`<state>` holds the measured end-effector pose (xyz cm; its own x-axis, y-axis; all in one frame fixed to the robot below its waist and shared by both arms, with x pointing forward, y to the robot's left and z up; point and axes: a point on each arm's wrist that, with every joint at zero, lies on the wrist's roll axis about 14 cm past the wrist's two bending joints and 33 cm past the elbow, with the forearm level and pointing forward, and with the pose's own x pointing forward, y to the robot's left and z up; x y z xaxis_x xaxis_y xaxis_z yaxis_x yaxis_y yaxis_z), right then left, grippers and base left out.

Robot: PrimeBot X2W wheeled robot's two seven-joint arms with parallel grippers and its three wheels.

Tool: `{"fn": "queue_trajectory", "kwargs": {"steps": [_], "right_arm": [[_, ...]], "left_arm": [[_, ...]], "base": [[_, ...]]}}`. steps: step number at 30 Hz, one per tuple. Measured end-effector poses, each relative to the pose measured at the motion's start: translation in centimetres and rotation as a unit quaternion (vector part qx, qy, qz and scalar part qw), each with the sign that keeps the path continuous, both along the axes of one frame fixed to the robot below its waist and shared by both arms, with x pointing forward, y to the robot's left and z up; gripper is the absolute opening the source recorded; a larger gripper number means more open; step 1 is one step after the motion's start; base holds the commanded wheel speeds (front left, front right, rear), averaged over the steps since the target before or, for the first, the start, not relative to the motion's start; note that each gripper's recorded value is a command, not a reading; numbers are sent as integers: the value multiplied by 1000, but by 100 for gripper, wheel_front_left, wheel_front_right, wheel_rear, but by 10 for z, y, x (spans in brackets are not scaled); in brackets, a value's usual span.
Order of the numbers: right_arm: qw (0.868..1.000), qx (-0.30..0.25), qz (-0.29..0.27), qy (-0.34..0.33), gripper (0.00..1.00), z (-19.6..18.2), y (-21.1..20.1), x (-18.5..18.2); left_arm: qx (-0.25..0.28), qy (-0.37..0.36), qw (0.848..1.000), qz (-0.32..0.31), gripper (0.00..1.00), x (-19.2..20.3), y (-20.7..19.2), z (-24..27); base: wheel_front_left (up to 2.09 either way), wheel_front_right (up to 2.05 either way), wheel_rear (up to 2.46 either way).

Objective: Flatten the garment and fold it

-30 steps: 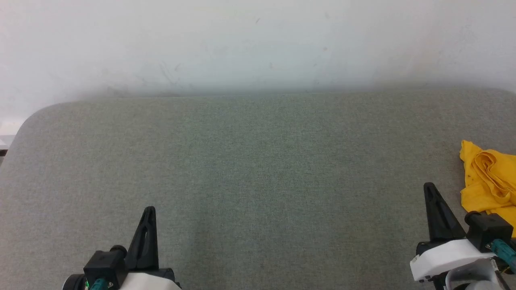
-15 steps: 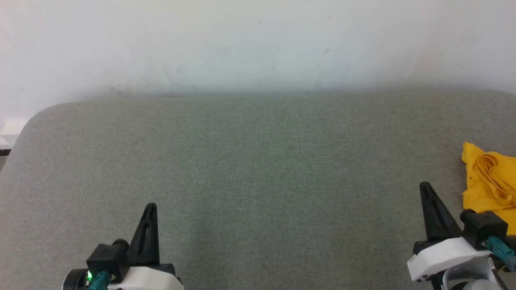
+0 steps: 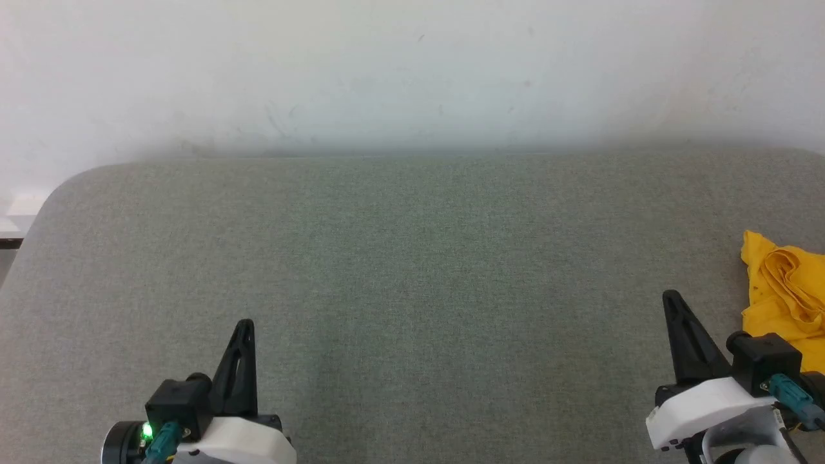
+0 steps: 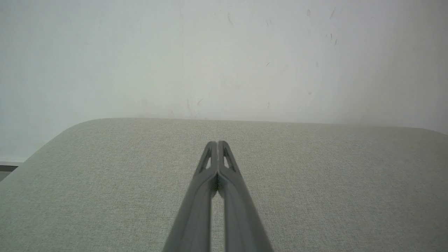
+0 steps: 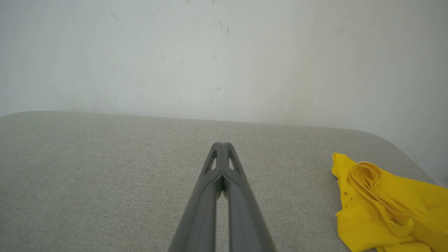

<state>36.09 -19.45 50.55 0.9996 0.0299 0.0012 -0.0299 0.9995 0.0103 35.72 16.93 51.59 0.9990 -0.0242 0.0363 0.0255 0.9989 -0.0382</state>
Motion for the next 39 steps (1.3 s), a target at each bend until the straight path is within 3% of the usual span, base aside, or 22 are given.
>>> {"fn": "queue_trajectory", "kwargs": {"steps": [39], "right_arm": [[999,-16,32,8,0,9,21,5]], "left_arm": [[26,16,999,10,0,7,6,4]], "base": [[0,0,0]]}}
